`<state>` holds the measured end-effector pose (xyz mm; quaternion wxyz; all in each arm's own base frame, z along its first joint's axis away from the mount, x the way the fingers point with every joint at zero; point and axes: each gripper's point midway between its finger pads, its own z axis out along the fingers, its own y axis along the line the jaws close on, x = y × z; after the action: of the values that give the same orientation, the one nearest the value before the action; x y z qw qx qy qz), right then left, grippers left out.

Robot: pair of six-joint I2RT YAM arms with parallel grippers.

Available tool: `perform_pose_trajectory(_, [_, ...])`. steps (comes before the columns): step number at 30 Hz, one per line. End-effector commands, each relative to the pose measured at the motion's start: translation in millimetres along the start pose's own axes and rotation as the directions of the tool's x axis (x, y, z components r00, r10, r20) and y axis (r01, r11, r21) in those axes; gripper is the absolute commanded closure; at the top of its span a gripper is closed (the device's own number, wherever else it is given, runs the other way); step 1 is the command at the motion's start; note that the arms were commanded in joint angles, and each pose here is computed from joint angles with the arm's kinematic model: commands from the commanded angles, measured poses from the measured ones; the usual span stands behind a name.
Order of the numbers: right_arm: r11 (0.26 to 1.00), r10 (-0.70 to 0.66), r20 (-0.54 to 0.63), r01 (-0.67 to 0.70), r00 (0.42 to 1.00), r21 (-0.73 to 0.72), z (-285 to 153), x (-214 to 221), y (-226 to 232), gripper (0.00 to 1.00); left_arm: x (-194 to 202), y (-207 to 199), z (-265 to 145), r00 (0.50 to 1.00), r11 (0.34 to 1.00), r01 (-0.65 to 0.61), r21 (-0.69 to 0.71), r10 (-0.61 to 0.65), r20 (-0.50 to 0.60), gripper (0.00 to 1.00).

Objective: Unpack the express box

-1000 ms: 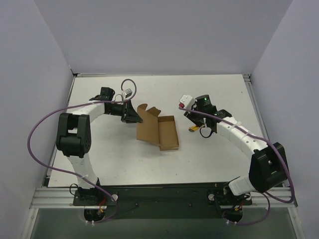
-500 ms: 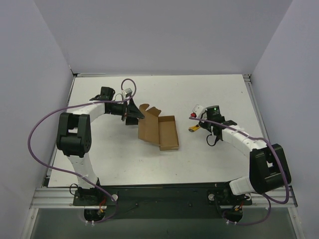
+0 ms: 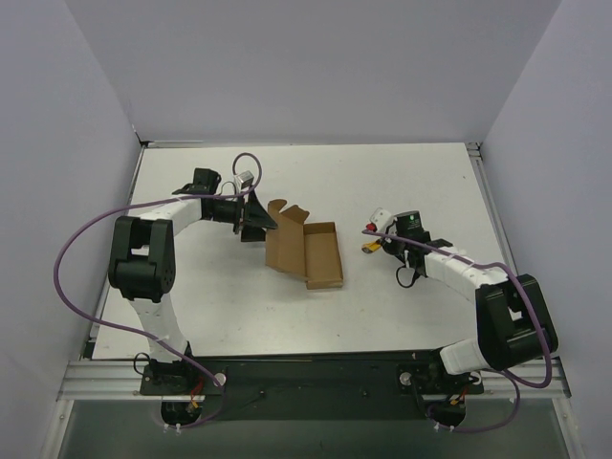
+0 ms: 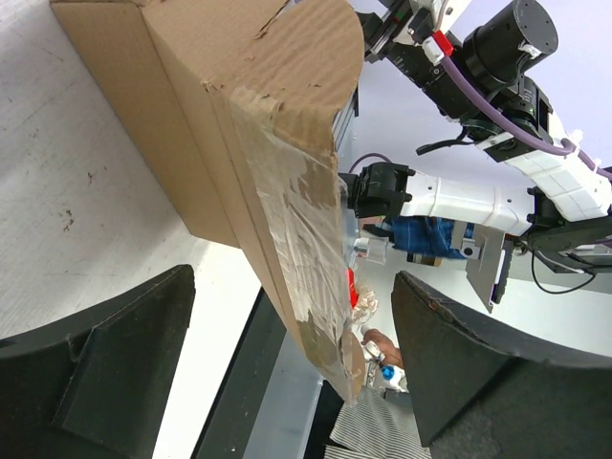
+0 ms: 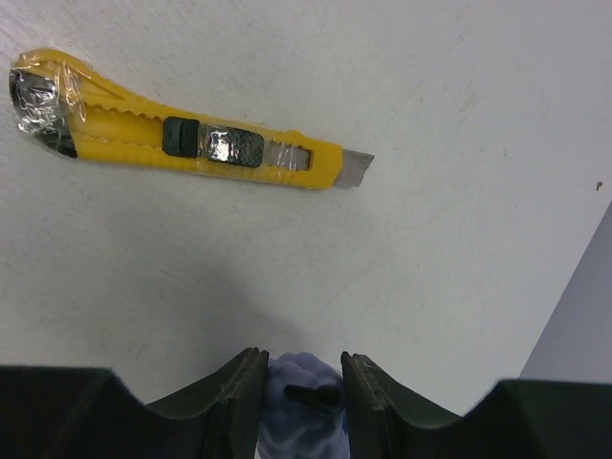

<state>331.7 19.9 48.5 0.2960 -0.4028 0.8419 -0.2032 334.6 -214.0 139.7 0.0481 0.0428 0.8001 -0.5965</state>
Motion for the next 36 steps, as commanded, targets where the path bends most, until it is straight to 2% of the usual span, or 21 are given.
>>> perform_pose_trajectory(1, [0.999,0.03,0.012,-0.03,0.999,-0.019,-1.1,-3.0,2.1,0.77,-2.7,-9.5,-1.8,0.998,0.998,-0.062,0.023,0.062,0.009,0.07])
perform_pose_trajectory(2, [0.999,0.034,0.011,-0.033,0.999,-0.025,-1.8,-2.6,3.4,0.71,-3.5,-8.5,-1.5,0.998,0.998,-0.06,0.021,0.06,0.009,0.06])
perform_pose_trajectory(5, [0.998,0.03,0.01,-0.03,0.999,-0.051,-3.1,-2.3,9.1,0.62,-7.0,-8.6,-1.6,0.998,0.998,-0.064,0.023,0.064,0.012,0.06])
perform_pose_trajectory(11, [0.996,0.028,0.009,-0.027,1.0,-0.083,-5.6,-0.7,17.7,0.57,-7.3,-4.9,-1.1,0.999,0.998,-0.054,0.02,0.054,0.01,0.06])
perform_pose_trajectory(16, [0.992,0.049,0.005,-0.048,0.999,-0.114,-12.4,-4.4,22.5,0.47,-7.4,-4.3,-2.7,0.999,0.999,-0.051,0.019,0.051,0.013,0.06])
perform_pose_trajectory(20, [0.988,0.104,0.064,-0.096,0.992,-0.119,-34.2,-34.4,9.3,0.44,-7.7,-5.0,-4.2,0.998,0.998,-0.06,0.018,0.06,0.015,0.05])
perform_pose_trajectory(28, [0.966,0.218,0.148,-0.191,0.965,-0.174,-67.6,-68.8,10.6,0.42,-11.2,-2.2,-8.3,0.998,0.998,-0.064,0.005,0.064,0.028,0.03])
perform_pose_trajectory(30, [0.948,0.288,0.153,-0.259,0.945,-0.185,-73.2,-74.2,7.2,0.39,-14.3,-3.6,-10.9,0.996,0.997,-0.08,-0.005,0.08,0.033,0.03])
perform_pose_trajectory(33, [0.911,0.387,0.154,-0.352,0.909,-0.213,-82.9,-85.3,5.6,0.26,-26.7,-11.4,-20.3,0.989,0.989,-0.142,-0.03,0.143,0.047,0.03])
perform_pose_trajectory(34, [0.907,0.411,0.164,-0.384,0.897,-0.173,-89.3,-92.9,-8.7,0.24,-30.8,-15.3,-23.8,0.984,0.985,-0.17,-0.039,0.172,0.051,0.03])
perform_pose_trajectory(36, [0.897,0.442,0.09,-0.437,0.893,-0.068,-93.8,-84.6,-25.4,0.22,-44.5,-30.4,-37.3,0.963,0.964,-0.259,-0.063,0.263,0.062,0.03])
